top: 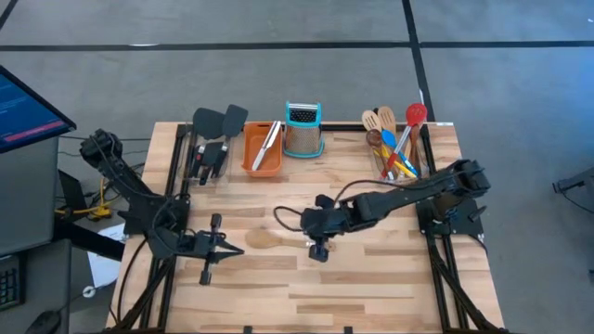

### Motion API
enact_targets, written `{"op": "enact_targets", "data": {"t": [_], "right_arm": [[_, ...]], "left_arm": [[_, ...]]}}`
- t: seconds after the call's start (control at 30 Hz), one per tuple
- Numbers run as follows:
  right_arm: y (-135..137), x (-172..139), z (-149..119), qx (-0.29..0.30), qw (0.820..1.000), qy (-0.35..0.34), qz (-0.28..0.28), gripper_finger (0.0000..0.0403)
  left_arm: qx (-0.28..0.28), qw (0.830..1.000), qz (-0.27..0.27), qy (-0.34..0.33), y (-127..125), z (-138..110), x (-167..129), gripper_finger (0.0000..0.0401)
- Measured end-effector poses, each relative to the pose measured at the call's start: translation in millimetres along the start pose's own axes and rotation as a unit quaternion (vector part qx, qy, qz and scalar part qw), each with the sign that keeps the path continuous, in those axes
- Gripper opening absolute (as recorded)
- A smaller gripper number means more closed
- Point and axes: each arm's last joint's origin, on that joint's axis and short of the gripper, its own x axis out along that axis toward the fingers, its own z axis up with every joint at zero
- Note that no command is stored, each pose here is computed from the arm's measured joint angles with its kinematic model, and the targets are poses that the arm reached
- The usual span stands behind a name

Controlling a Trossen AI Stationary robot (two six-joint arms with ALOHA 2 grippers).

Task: Pick & Place Kitchen Items
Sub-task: Put the brown wooden spoon into the right transparent bin

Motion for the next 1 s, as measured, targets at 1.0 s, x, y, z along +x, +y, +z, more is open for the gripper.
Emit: {"op": "enact_targets", "data": {"t": [1.0], "right_arm": [[-15.2, 86.6, 14.7, -0.065, 0.984, 0.167, 0.022, 0.0048]], "left_arm": [[-0.002, 0.998, -0.014, -0.065, -0.7, 20.5, -45.4, 0.0002]]}}
